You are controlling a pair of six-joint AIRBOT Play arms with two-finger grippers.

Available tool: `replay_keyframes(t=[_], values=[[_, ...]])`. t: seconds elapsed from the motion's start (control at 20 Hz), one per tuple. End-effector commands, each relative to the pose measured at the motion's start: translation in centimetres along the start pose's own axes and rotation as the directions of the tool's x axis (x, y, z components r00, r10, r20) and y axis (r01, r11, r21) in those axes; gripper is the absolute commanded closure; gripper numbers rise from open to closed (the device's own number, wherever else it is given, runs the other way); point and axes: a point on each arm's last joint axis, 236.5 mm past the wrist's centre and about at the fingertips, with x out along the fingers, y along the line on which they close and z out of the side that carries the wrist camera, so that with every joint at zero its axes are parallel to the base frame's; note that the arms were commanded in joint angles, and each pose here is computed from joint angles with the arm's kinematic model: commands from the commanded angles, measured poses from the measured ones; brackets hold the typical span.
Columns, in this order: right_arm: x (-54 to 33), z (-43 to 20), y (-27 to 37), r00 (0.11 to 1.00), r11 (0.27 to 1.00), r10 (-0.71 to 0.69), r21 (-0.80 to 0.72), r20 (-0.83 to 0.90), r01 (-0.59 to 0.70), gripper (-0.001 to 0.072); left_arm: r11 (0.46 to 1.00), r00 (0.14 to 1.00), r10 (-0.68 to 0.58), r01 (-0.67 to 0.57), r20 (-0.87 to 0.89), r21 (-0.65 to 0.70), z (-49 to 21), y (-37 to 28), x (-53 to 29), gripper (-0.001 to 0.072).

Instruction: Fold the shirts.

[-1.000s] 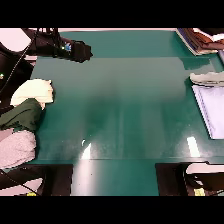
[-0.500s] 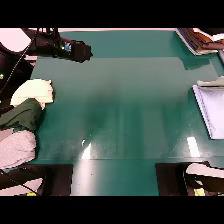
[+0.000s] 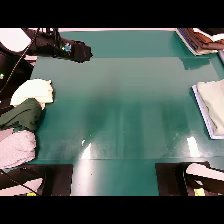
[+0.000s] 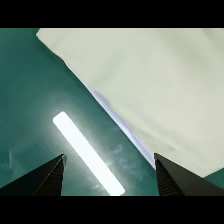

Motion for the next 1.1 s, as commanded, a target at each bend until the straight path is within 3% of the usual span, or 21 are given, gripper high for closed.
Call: replay_keyframes(t=[0.0, 0.25, 0.5, 0.55, 0.65, 0.7, 0.75, 0.9, 1.05], values=[[-0.4, -0.8, 2.0, 1.0, 0.999, 0.017, -0.046, 0.011, -0.017, 0.0088, 1.0, 1.0, 0.0, 0.0, 0.0, 0.003, 0.0, 0.0, 0.0, 0.0681], [-4.3, -2.1, 13.5, 0.971, 0.936, 0.181, -0.332, 0.158, -0.12, 0.0089, 1.0, 1.0, 0.003, -0.003, 0.004, 0.005, 0.1, 0.1, 0.0, 0.0681], [-6.5, -8.6, 25.6, 0.917, 0.749, 0.386, -0.615, 0.1, -0.248, 0.009, 1.0, 0.999, 0.005, -0.006, 0.04, 0.004, 1.0, 0.1, -0.1, 0.0681], [-6.8, -10.1, 27.4, 0.906, 0.707, 0.416, -0.654, 0.077, -0.27, 0.0123, 1.0, 0.999, 0.006, -0.006, 0.051, 0.004, 1.2, 0.1, -0.1, 0.0681], [-7.6, -13.1, 30.5, 0.882, 0.603, 0.471, -0.74, 0.03, -0.297, 0.0382, 1.0, 0.998, 0.007, -0.008, 0.064, 0.004, 1.5, 0.2, -0.1, 0.0681], [-7.9, -14.6, 31.7, 0.872, 0.55, 0.489, -0.778, 0.003, -0.305, 0.0562, 1.0, 0.997, 0.008, -0.008, 0.073, 0.004, 1.7, 0.2, -0.1, 0.0681], [-8.2, -15.9, 32.5, 0.867, 0.504, 0.498, -0.808, -0.019, -0.307, 0.0692, 1.0, 0.996, 0.009, -0.009, 0.084, 0.004, 2.0, 0.2, -0.1, 0.0681], [-8.6, -18.2, 33.8, 0.856, 0.444, 0.513, -0.835, -0.061, -0.326, 0.0692, 1.0, 0.995, 0.011, -0.011, 0.103, 0.004, 2.4, 0.2, -0.2, 0.0681], [-8.6, -18.4, 33.7, 0.858, 0.441, 0.509, -0.835, -0.069, -0.329, 0.0692, 1.0, 0.994, 0.011, -0.011, 0.106, 0.004, 2.5, 0.3, -0.2, 0.0681]])
